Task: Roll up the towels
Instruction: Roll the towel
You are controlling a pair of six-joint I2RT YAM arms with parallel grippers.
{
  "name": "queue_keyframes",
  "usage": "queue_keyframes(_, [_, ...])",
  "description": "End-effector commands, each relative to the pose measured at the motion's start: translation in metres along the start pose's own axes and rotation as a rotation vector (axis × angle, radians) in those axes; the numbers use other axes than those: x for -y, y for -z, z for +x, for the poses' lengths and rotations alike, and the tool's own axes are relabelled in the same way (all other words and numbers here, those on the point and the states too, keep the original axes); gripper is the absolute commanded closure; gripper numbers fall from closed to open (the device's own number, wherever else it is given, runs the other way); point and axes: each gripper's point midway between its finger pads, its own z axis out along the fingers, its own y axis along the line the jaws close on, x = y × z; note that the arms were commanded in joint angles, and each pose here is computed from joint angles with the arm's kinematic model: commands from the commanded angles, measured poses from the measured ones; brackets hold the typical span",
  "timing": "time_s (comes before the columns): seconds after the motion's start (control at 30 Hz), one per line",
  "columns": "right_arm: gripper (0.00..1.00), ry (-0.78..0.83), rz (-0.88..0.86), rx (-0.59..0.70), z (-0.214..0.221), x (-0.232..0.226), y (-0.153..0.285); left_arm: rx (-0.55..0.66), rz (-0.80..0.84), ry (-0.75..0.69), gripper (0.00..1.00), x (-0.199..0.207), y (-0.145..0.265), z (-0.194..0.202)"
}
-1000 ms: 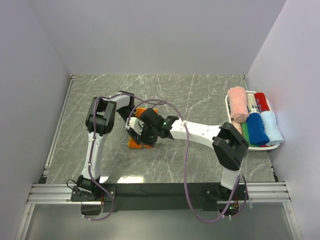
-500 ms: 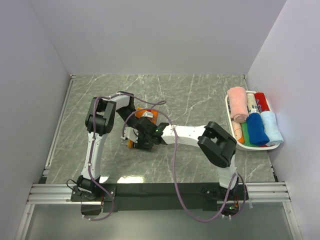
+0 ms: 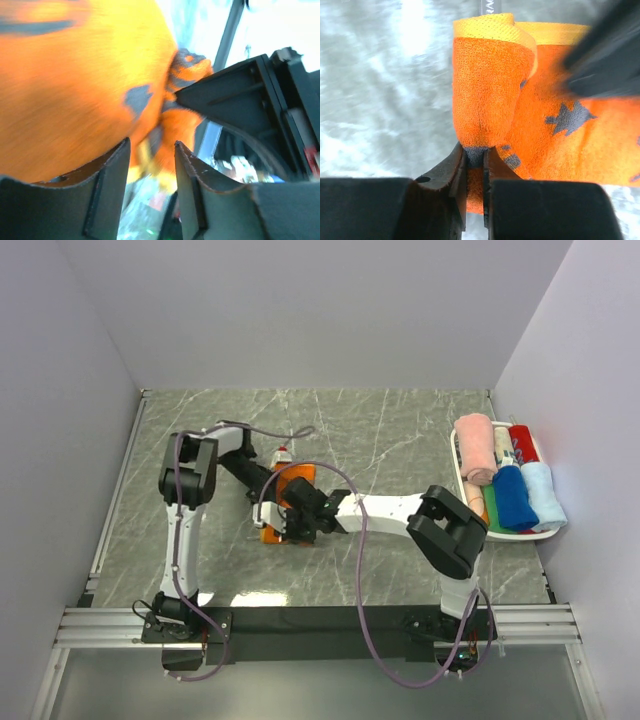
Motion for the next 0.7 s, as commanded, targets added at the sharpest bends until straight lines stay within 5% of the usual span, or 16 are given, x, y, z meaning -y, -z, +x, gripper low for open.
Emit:
queue_keyframes(0.0, [1.0, -0.076, -0.205, -0.065, 0.026, -0.046, 0.011, 0.223, -0.064, -0.15, 0.5, -0.003, 0.044, -0.034])
queue_keyframes(0.33, [1.0, -0.343, -0.42, -0.062, 0.027, -0.032, 0.012, 0.573, -0.242, -0.264, 0.45, 0.035, 0.168, -0.048])
queue_keyframes(0.47, [1.0, -0.464, -0.506, -0.084, 0.033, -0.023, 0.008, 0.674, -0.695, -0.499, 0.38, 0.075, 0.228, -0.038])
queue_keyframes(0.6, [1.0, -0.539, -0.562, -0.082, 0.027, -0.017, 0.009, 0.792, -0.914, -0.612, 0.01, 0.099, 0.246, -0.03])
queue_keyframes(0.67, [1.0, -0.571, -0.578, -0.105, 0.032, -0.017, 0.003, 0.816, -0.91, -0.535, 0.01, 0.105, 0.241, -0.028])
